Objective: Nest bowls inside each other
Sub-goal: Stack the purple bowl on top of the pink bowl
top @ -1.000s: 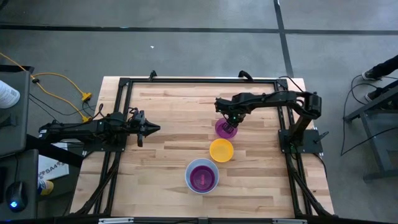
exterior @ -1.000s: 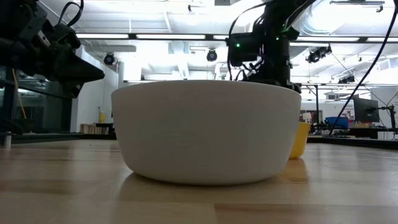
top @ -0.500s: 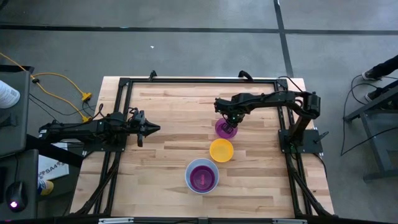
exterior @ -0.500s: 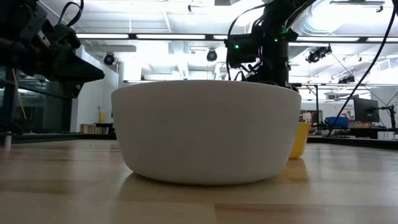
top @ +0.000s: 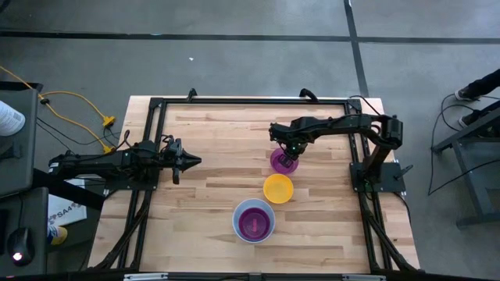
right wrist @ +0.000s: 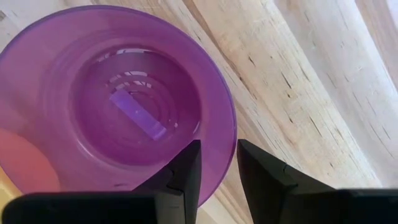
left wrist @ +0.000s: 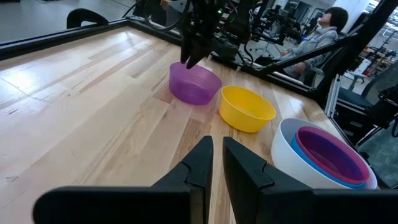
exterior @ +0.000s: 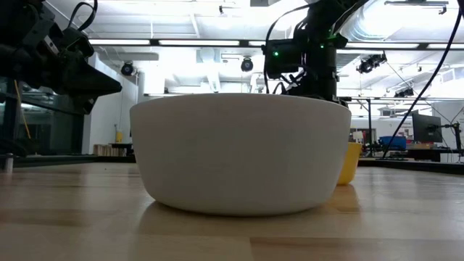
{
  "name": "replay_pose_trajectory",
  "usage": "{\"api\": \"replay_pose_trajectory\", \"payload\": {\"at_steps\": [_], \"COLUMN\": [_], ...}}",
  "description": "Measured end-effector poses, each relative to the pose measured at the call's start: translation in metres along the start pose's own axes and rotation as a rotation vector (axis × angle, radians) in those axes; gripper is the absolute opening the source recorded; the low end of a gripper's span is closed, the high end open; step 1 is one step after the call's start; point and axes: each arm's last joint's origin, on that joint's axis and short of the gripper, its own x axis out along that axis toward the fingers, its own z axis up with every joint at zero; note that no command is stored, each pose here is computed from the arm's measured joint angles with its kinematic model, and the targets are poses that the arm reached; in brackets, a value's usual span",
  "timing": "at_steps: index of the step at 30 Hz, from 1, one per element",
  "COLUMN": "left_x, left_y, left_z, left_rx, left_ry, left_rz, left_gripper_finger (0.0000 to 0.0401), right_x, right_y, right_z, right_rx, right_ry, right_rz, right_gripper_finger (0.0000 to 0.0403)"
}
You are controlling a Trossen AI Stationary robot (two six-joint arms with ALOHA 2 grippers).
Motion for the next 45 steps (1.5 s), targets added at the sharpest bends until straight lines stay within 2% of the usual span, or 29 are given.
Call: {"api": "replay_pose_trajectory", "payload": {"at_steps": [15,27,38,45], "left_x": [0.000,0.000,0.000,0.000], "left_y": [0.000,0.000,0.000,0.000], "left_z": [0.000,0.000,0.000,0.000], "left_rx": [0.000,0.000,0.000,0.000], "left_ry": [0.000,0.000,-0.001,0.000], "left_rz": [0.000,0.000,0.000,0.000], "left_gripper_finger": [0.0038,0.0038,0.0038,0.0038], "right_x": [0.000,0.000,0.000,-0.001], "right_y": [0.000,0.000,0.000,0.000], "right_z": [0.001,0.001,0.002,0.012], "right_rx": [-0.019,-0.044,-0.051,-0.080], "right_ry": [-0.018,-0.019,-0.026,-0.137], "right_rz": [-0.020,-0.016,-0.017,-0.040], "right_gripper_finger": [0.0094,0.0008,0.0004,0.0004]}}
